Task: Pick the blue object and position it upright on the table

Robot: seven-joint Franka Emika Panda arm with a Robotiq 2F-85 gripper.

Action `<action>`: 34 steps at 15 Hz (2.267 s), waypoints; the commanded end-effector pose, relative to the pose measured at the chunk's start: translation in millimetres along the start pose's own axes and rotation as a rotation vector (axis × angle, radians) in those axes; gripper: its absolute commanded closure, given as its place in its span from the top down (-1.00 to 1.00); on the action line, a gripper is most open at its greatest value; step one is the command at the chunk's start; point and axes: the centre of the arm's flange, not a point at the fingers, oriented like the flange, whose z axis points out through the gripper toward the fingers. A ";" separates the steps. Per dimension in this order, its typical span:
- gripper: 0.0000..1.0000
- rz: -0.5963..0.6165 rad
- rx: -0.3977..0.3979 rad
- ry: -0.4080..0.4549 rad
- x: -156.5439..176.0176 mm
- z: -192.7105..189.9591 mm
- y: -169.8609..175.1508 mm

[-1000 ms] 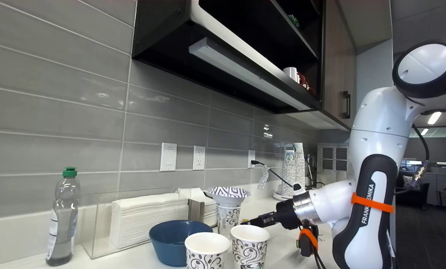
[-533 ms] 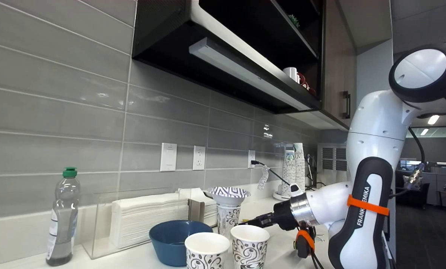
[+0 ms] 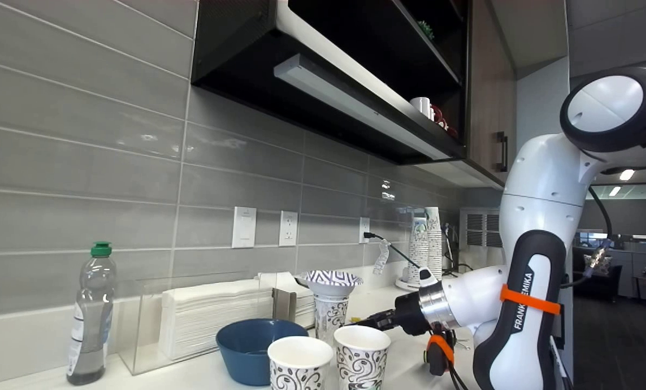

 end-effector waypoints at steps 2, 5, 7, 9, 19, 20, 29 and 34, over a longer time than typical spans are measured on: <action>-0.83 -0.005 -0.006 0.037 0.8 11.1 1.5; -0.83 -0.006 -0.004 0.041 1.8 12.5 2.1; -0.42 -0.003 -0.004 0.043 1.5 12.7 2.7; 0.00 -0.003 -0.005 0.041 0.4 13.0 3.3; -0.52 -0.008 -0.014 0.042 -1.8 11.0 9.2; -0.65 -0.008 -0.016 0.042 -1.8 10.7 10.0; -0.83 0.033 -0.007 0.177 -5.5 -8.8 29.6; -0.83 0.067 -0.005 0.156 -16.9 1.2 32.2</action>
